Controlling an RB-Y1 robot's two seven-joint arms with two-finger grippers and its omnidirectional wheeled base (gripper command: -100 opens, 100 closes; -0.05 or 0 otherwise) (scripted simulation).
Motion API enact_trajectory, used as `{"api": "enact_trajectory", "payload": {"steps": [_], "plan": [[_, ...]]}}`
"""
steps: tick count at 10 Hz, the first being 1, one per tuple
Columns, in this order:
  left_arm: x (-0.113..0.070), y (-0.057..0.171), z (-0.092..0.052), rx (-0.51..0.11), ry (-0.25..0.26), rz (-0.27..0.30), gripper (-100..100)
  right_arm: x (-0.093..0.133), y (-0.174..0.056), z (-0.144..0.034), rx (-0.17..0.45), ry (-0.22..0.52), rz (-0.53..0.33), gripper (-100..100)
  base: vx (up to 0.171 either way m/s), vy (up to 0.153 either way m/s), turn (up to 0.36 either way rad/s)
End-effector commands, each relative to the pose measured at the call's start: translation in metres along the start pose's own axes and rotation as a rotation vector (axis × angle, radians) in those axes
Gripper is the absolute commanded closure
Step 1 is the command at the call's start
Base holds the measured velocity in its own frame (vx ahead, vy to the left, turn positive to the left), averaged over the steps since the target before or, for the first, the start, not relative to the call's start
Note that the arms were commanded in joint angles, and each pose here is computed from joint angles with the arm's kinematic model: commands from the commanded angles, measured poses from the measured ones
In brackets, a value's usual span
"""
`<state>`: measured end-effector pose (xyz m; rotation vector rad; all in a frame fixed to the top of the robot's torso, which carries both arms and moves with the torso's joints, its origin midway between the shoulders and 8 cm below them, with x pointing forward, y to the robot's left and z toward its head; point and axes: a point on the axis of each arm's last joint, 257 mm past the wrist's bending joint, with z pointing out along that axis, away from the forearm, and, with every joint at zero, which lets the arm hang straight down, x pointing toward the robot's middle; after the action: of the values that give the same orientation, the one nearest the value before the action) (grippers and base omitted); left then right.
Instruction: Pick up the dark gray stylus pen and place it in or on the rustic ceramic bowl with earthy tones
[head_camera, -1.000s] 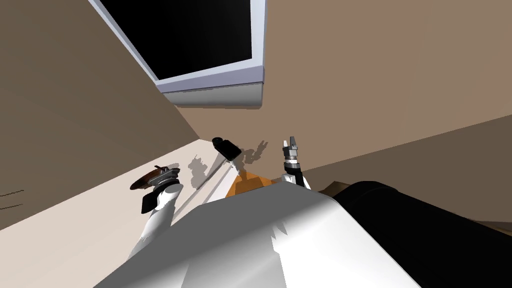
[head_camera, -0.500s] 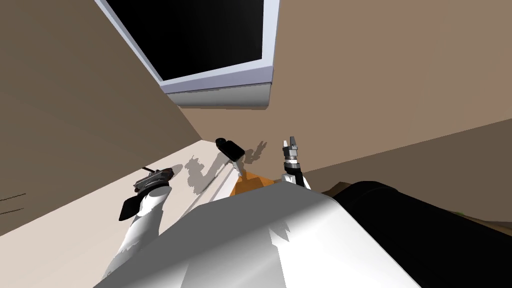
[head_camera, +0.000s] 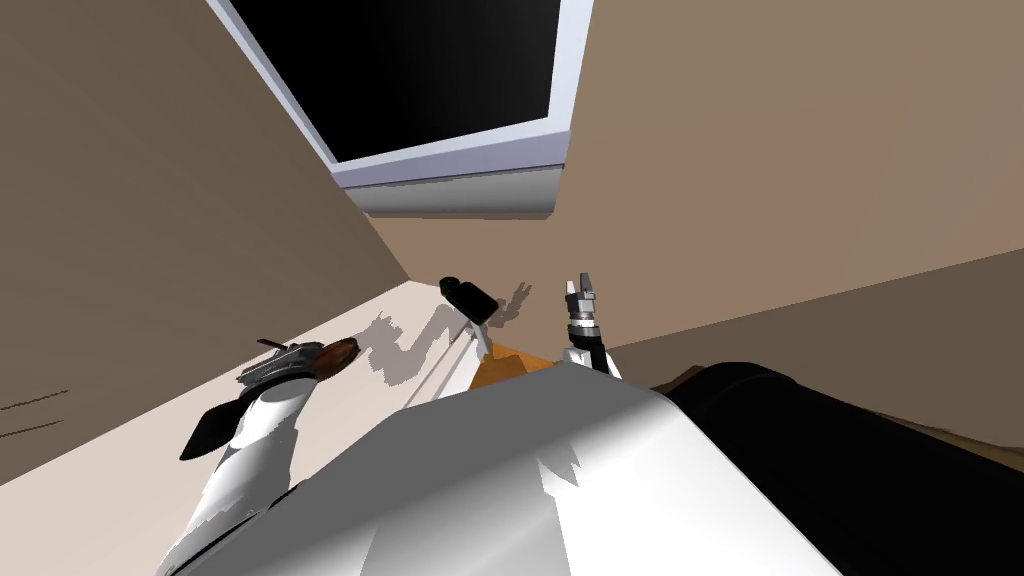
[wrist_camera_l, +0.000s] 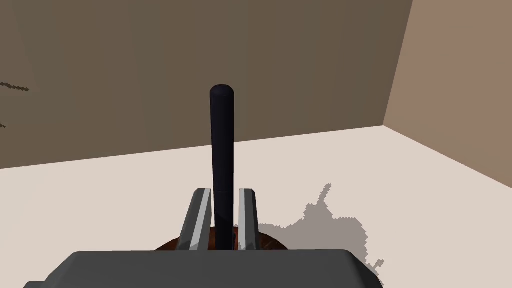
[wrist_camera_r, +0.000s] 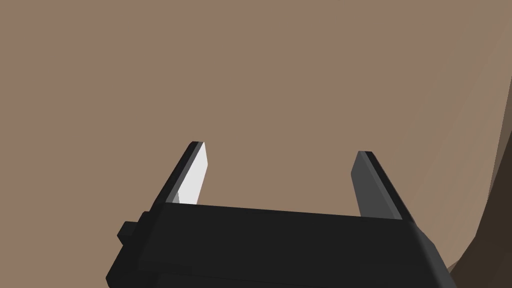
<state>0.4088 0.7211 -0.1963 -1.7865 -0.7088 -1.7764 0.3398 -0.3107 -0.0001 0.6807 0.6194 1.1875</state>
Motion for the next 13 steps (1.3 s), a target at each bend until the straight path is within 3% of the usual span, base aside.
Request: {"api": "enact_trajectory", "payload": {"steps": [1, 2, 6, 7, 8, 11, 13], "plan": [[0.0, 0.0, 0.0, 0.0, 0.0, 0.0, 100, 0.0, 0.0, 0.0, 0.0, 0.0, 0.0, 0, 0.045, 0.077, 0.003], [0.002, -0.001, 0.001, 0.0, 0.0, 0.0, -100, 0.0, 0.0, 0.0, 0.0, 0.0, 0.0, 0, 0.007, 0.016, -0.001], [0.002, -0.001, 0.001, 0.0, 0.001, 0.0, -100, 0.0, 0.0, 0.0, 0.0, 0.0, 0.0, 0, 0.001, 0.002, 0.0], [0.002, -0.001, 0.001, 0.0, 0.001, 0.0, 0, 0.0, 0.0, 0.0, 0.0, 0.0, 0.0, 0, 0.0, 0.0, 0.0], [0.014, -0.007, 0.007, -0.008, 0.002, 0.001, -100, 0.0, 0.0, 0.0, 0.0, 0.0, 0.0, 0, 0.023, -0.039, 0.055], [0.026, -0.013, 0.013, -0.017, 0.003, 0.002, -100, 0.0, 0.0, 0.0, 0.0, 0.0, 0.001, 0, 0.033, -0.075, 0.041], [0.045, -0.022, 0.021, -0.03, 0.006, 0.003, -100, 0.0, 0.0, 0.0, 0.0, 0.0, 0.001, 0, 0.032, -0.064, 0.053]]}}
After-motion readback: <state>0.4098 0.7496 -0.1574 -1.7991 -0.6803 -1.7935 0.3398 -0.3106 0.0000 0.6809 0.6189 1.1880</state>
